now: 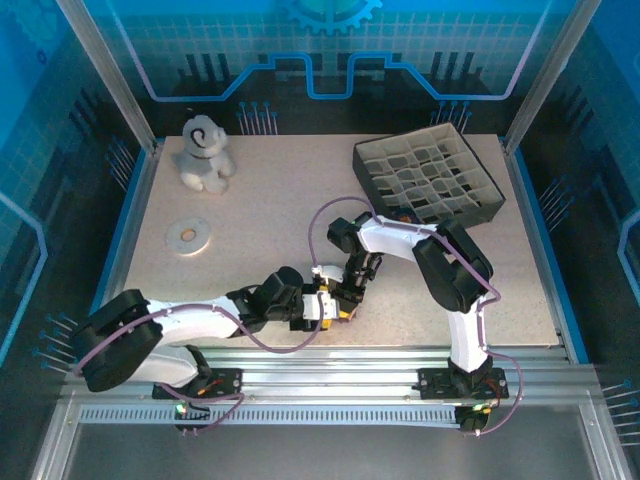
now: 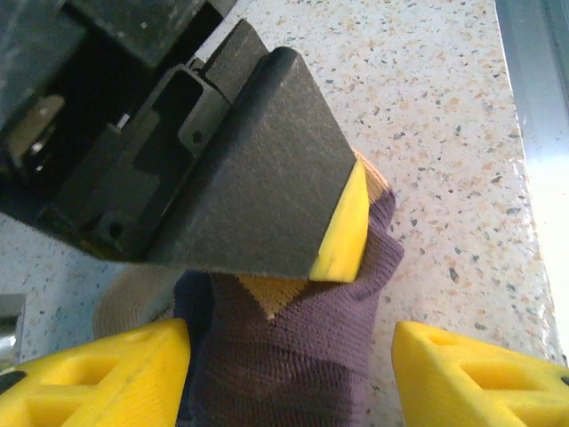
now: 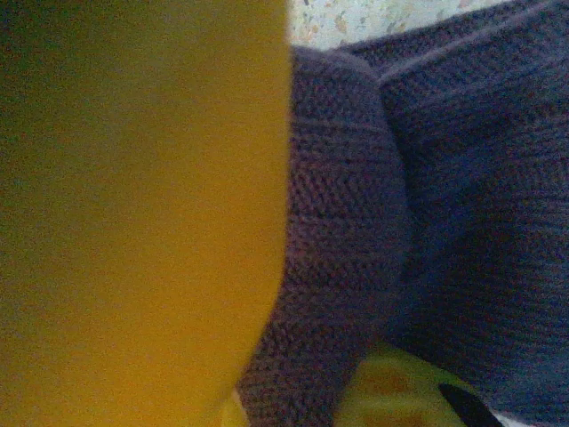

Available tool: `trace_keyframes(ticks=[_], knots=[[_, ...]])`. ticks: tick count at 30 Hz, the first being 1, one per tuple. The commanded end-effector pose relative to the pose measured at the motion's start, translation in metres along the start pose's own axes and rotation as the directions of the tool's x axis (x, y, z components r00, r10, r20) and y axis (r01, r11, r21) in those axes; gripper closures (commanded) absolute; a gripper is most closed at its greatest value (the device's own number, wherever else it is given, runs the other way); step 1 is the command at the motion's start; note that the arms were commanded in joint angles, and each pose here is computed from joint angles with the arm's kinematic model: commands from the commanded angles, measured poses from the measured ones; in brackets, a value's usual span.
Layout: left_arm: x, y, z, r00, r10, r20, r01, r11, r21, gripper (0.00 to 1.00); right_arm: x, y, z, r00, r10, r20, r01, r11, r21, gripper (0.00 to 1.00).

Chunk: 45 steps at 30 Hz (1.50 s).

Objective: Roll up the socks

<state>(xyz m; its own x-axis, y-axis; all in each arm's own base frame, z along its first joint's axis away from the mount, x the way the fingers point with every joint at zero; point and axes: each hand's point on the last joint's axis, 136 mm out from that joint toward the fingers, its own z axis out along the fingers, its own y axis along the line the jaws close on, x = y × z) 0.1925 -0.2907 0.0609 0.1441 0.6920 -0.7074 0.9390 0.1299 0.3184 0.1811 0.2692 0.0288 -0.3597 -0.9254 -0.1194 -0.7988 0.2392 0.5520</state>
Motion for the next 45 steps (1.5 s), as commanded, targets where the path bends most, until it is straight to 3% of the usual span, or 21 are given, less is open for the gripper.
trace_keyframes(ticks=[1, 18, 21, 24, 27, 32, 38, 45], knots=[[-0.012, 0.007, 0.006, 0.998, 0.063, 0.031, -0.063, 0.998, -0.017, 0.39, 0.017, -0.005, 0.007, 0.996, 0.054, -0.069, -0.055, 0.998, -0.021, 1.0], [0.005, -0.004, 0.028, 0.983, 0.176, -0.058, -0.173, 0.983, 0.062, 0.44, 0.02, -0.007, -0.001, 0.995, 0.095, -0.041, -0.097, 0.994, -0.05, 1.0], [0.006, -0.005, 0.032, 0.981, 0.181, -0.074, -0.175, 0.982, 0.074, 0.58, 0.021, -0.007, -0.001, 0.994, 0.102, -0.04, -0.104, 0.993, -0.055, 1.0], [0.009, -0.008, 0.035, 0.979, 0.186, -0.088, -0.178, 0.979, 0.097, 0.83, 0.02, -0.006, -0.004, 0.994, 0.11, -0.024, -0.111, 0.992, -0.064, 0.97], [0.01, -0.012, 0.037, 0.976, 0.198, -0.095, -0.187, 0.976, 0.112, 1.0, 0.016, -0.003, -0.014, 0.993, 0.12, 0.008, -0.119, 0.991, -0.069, 0.78], [0.012, -0.017, 0.039, 0.976, 0.191, -0.105, -0.174, 0.973, 0.148, 1.0, 0.006, 0.002, -0.043, 0.99, 0.109, 0.088, -0.107, 0.994, -0.021, 0.63], [0.011, -0.018, 0.041, 0.978, 0.163, -0.13, -0.138, 0.974, 0.181, 1.0, 0.001, -0.006, -0.079, 0.968, 0.147, 0.205, -0.158, 0.987, 0.037, 0.59], [0.014, -0.024, 0.042, 0.985, 0.1, -0.137, -0.072, 0.978, 0.196, 1.0, -0.007, -0.047, -0.098, 0.932, 0.219, 0.287, -0.291, 0.927, 0.236, 0.56]])
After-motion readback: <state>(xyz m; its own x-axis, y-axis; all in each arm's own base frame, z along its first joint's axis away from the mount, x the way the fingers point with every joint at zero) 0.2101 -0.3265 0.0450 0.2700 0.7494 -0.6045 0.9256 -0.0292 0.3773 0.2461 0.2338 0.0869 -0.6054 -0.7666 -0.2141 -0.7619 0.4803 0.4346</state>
